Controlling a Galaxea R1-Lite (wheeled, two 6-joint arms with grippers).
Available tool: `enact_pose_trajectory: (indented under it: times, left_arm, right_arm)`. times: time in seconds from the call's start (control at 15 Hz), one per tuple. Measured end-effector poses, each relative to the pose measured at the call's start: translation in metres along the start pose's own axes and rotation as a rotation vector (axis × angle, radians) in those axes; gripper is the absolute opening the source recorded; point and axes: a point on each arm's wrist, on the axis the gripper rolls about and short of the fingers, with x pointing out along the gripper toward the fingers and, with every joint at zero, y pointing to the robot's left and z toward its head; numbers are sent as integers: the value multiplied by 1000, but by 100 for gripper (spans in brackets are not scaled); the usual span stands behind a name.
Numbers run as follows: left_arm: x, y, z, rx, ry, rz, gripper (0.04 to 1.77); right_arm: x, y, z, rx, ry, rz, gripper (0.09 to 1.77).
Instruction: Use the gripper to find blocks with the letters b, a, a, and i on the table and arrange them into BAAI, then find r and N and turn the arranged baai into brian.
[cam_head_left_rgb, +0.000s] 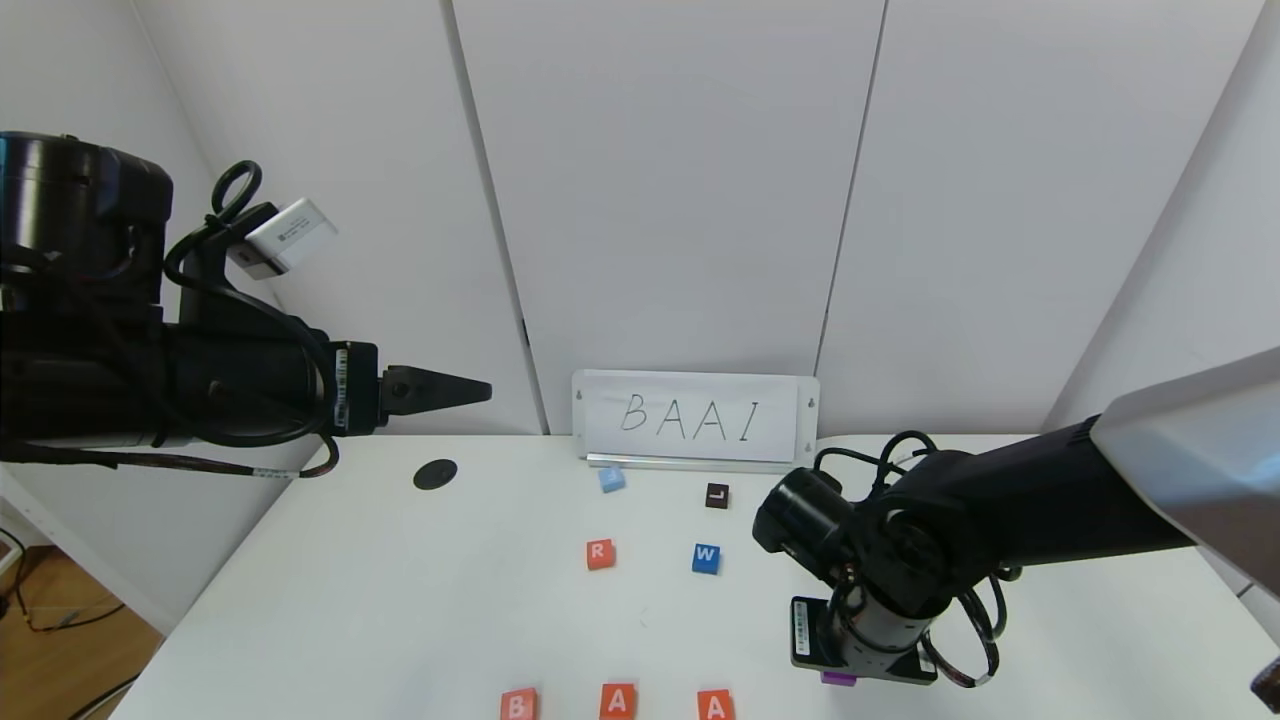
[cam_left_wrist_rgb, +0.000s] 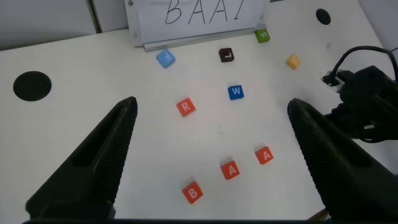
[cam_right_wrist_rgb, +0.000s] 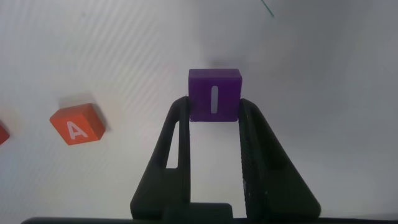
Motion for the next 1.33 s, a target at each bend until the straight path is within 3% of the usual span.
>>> enact_pose_trajectory:
  times: [1.33]
  left_arm:
    - [0, 1, 0, 0, -1, 2, 172]
  right_arm:
    - [18, 18, -16, -105, 38, -23, 53]
